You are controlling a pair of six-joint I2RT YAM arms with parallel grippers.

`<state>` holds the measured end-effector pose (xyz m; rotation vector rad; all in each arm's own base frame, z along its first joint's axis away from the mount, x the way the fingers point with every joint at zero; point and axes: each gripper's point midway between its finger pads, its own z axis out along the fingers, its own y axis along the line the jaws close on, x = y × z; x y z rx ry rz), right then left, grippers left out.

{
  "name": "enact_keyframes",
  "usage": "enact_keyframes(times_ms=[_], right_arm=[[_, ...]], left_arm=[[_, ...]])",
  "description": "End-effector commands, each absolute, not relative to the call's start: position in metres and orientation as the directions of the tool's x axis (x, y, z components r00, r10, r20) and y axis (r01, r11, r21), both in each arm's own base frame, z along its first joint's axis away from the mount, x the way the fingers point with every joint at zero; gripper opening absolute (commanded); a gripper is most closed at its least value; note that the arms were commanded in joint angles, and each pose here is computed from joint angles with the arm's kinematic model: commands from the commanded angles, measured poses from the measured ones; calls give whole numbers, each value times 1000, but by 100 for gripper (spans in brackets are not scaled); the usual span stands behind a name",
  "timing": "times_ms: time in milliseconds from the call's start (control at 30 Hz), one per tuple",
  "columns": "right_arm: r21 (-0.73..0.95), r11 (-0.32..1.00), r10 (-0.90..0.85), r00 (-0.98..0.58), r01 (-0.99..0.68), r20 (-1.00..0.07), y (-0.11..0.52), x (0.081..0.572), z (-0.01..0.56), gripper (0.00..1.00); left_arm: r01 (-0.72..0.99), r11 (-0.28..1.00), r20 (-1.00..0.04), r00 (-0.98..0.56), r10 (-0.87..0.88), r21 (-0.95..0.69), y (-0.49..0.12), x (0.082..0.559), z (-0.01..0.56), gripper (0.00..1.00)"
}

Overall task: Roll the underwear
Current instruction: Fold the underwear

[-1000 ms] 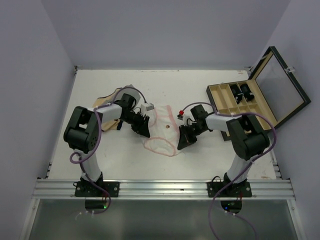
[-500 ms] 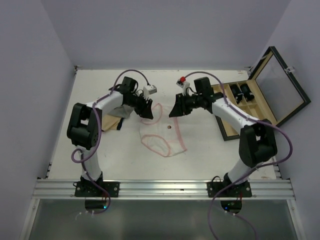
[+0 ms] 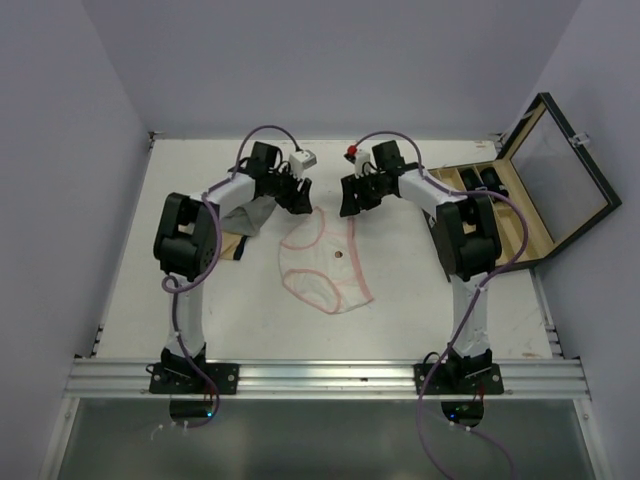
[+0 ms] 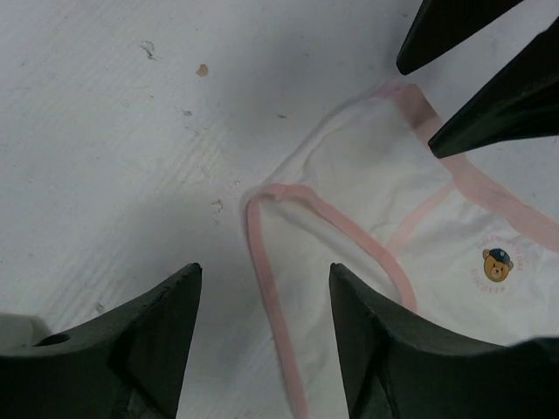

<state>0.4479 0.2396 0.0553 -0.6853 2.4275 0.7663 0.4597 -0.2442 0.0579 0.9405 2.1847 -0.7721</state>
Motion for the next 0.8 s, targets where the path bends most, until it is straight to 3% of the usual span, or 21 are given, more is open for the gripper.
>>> enact_keyframes(times_ms=[0, 400, 567, 767], right_arm=[[292, 703, -354, -675, -648, -647, 240, 467, 60, 59], [323, 673, -383, -687, -666, -617, 244, 466, 36, 52], [350, 675, -382, -713, -649, -588, 245, 469, 28, 43], [366, 670, -382, -722, -646, -576, 243, 468, 29, 29]], left_arm=[[781, 581, -798, -494, 345, -232, -256, 491, 73, 67], [778, 540, -777, -541, 321, -319, -280, 492, 43, 66], [771, 521, -757, -572, 315, -366, -288, 492, 36, 58], [770, 502, -733, -593, 335, -393, -291, 481, 28, 36]])
